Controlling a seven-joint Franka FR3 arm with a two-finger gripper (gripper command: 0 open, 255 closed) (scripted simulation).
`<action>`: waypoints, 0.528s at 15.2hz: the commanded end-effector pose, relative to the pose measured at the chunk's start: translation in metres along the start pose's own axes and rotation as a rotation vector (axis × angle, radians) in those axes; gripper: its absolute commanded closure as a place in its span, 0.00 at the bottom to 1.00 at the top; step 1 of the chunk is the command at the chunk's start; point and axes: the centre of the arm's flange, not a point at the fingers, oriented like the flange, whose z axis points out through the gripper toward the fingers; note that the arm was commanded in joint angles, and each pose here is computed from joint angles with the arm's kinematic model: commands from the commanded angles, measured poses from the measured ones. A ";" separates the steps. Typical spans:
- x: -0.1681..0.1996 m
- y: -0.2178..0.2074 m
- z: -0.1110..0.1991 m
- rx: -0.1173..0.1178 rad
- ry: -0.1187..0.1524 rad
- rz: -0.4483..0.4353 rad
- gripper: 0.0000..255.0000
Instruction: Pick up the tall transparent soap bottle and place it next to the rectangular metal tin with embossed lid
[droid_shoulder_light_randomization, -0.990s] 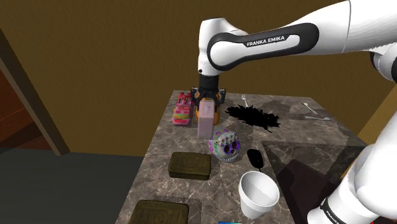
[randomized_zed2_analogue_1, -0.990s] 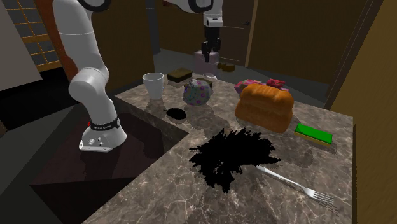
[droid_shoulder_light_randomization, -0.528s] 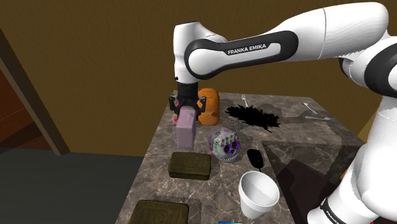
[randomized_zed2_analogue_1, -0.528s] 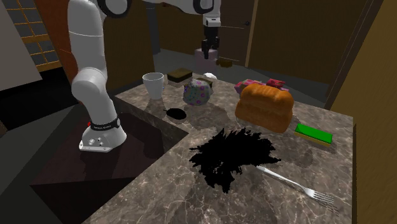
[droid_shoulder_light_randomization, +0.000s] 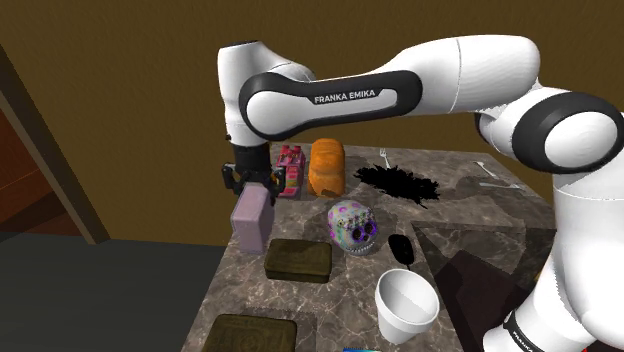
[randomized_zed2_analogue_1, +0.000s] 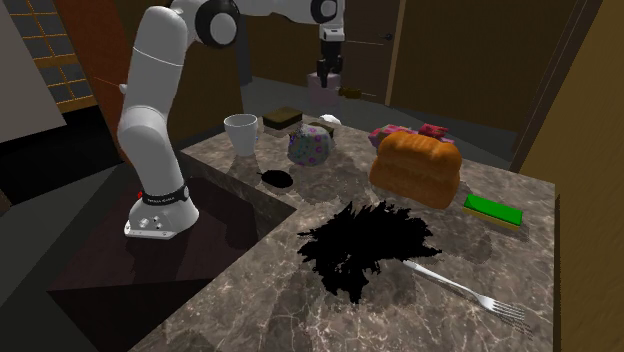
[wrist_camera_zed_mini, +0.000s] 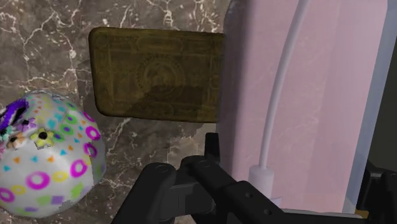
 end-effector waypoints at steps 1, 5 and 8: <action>-0.014 -0.019 0.005 0.000 0.000 0.002 1.00; -0.045 -0.061 0.011 0.000 0.000 0.002 1.00; -0.045 -0.061 0.026 0.000 0.000 0.002 1.00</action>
